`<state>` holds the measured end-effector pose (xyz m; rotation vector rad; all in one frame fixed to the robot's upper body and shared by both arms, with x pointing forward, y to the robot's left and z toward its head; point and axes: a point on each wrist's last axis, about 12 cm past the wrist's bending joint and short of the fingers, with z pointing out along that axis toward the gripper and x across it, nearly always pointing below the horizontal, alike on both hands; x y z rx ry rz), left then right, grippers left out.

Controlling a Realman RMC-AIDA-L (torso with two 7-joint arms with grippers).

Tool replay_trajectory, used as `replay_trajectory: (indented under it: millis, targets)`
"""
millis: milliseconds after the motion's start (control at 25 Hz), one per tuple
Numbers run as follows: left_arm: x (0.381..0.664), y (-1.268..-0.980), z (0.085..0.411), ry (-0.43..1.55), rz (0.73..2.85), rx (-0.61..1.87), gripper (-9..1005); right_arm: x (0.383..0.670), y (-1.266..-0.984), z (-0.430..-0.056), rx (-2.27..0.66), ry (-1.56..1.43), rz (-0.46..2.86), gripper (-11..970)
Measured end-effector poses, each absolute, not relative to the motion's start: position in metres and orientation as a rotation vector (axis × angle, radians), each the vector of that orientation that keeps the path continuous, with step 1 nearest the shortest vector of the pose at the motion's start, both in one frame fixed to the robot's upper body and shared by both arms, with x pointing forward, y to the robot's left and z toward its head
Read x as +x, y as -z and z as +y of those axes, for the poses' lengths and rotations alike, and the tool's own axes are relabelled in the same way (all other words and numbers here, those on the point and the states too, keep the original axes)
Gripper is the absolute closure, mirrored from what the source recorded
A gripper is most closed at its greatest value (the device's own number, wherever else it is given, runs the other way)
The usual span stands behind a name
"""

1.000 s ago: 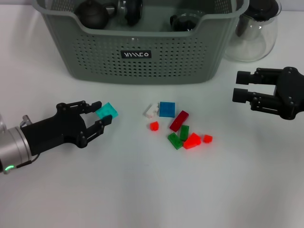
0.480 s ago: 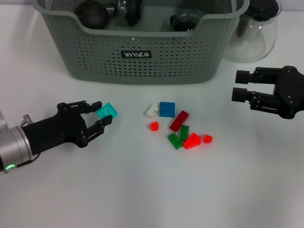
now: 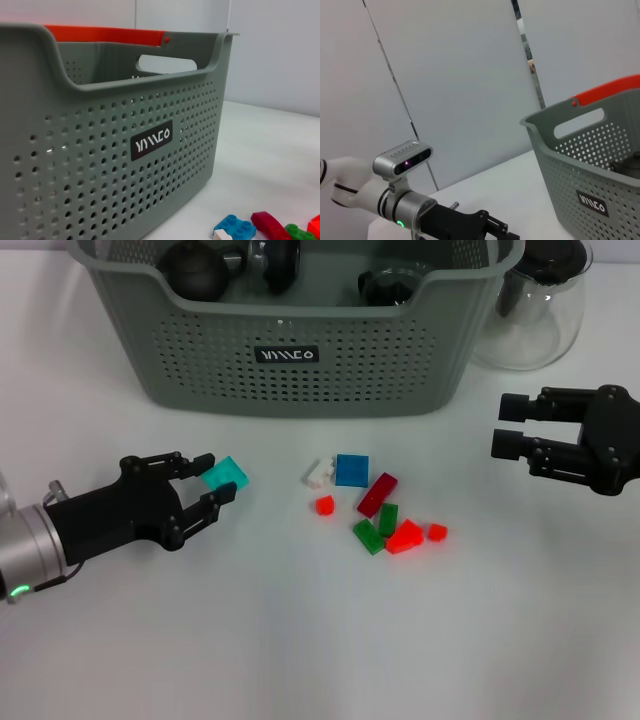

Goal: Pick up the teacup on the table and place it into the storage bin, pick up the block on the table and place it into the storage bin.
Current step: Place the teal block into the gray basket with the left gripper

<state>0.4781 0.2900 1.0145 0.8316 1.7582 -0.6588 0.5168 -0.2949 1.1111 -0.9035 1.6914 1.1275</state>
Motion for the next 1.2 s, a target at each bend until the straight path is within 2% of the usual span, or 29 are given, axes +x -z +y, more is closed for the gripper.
replay_trajectory:
  millis: [320, 480, 600, 760, 920, 1000, 1040, 1080, 1200]
  targets:
    - [0.479, -1.028, 0.29, 0.722, 1.692, 0.857, 589, 0.514, -1.107, -0.295, -0.891, -1.134, 1.698, 425]
    - [0.478, -1.061, 0.293, 0.88, 1.53, 0.851, 588, 0.512, -1.105, -0.296, -0.887, -1.133, 1.701, 425]
    - [0.492, -1.093, 0.297, 1.01, 1.427, 0.806, 587, 0.512, -1.105, -0.296, -0.887, -1.132, 1.703, 425]
    - [0.537, -1.144, 0.295, 1.146, 1.411, 0.772, 586, 0.511, -1.105, -0.296, -0.888, -1.131, 1.702, 425]
    - [0.595, -1.199, 0.283, 1.117, 1.57, 0.826, 585, 0.512, -1.105, -0.295, -0.891, -1.133, 1.701, 424]
    - [0.624, -1.226, 0.271, 1.057, 1.681, 0.834, 585, 0.512, -1.105, -0.295, -0.895, -1.137, 1.702, 424]
    - [0.624, -1.226, 0.271, 1.057, 1.681, 0.834, 585, 0.512, -1.105, -0.295, -0.896, -1.139, 1.702, 424]
    - [0.649, -1.247, 0.254, 0.943, 1.823, 0.829, 584, 0.511, -1.105, -0.294, -0.895, -1.14, 1.702, 424]
    - [0.671, -1.253, 0.232, 0.771, 1.966, 0.812, 584, 0.511, -1.105, -0.295, -0.892, -1.141, 1.701, 424]
